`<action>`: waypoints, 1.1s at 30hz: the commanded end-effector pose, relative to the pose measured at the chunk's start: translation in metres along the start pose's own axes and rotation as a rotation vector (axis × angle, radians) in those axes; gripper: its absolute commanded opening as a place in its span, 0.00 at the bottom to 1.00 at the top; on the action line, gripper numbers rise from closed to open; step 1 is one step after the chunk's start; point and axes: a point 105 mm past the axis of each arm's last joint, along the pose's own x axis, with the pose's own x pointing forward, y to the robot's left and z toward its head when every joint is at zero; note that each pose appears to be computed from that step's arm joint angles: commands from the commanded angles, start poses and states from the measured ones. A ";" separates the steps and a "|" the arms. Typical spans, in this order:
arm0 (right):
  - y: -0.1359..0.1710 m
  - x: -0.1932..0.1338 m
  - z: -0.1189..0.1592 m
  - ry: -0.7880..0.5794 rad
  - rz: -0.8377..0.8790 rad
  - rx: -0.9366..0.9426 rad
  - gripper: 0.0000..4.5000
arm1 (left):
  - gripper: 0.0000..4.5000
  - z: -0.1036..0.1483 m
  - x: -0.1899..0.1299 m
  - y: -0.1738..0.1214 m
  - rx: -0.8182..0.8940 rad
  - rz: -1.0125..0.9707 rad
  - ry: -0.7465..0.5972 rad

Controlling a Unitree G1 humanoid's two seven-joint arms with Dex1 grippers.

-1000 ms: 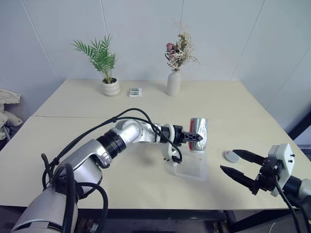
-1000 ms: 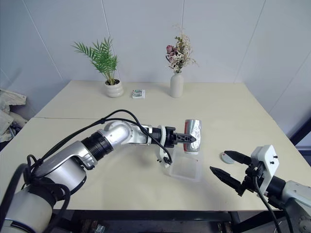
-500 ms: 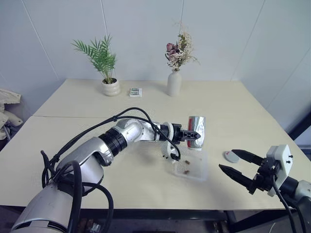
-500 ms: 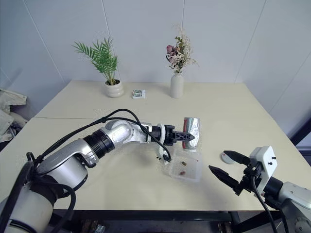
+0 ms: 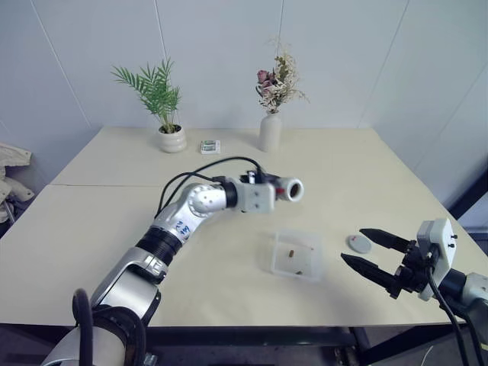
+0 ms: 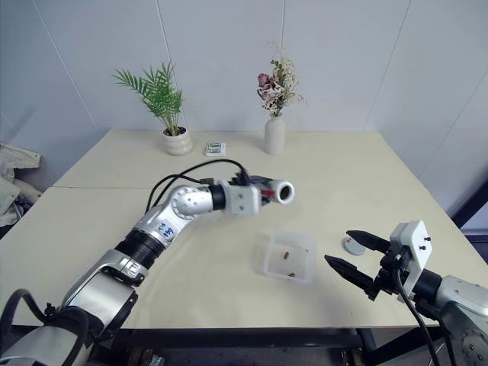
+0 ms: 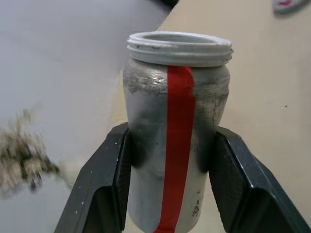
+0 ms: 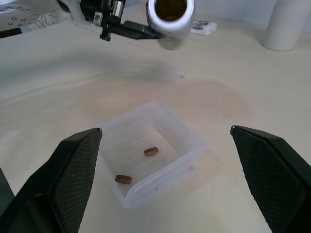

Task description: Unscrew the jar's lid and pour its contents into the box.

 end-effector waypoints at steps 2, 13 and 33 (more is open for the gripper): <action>0.012 0.015 0.016 -0.035 0.087 -0.023 0.99 | 0.42 -0.024 -0.035 0.043 -0.622 0.252 -0.032; 0.033 0.054 0.041 -0.101 0.252 -0.064 0.99 | 0.42 -0.132 -0.138 0.025 -1.042 0.748 0.157; 0.057 0.079 0.050 -0.136 0.399 -0.079 0.99 | 0.42 -0.194 -0.222 -0.008 -0.842 1.072 0.377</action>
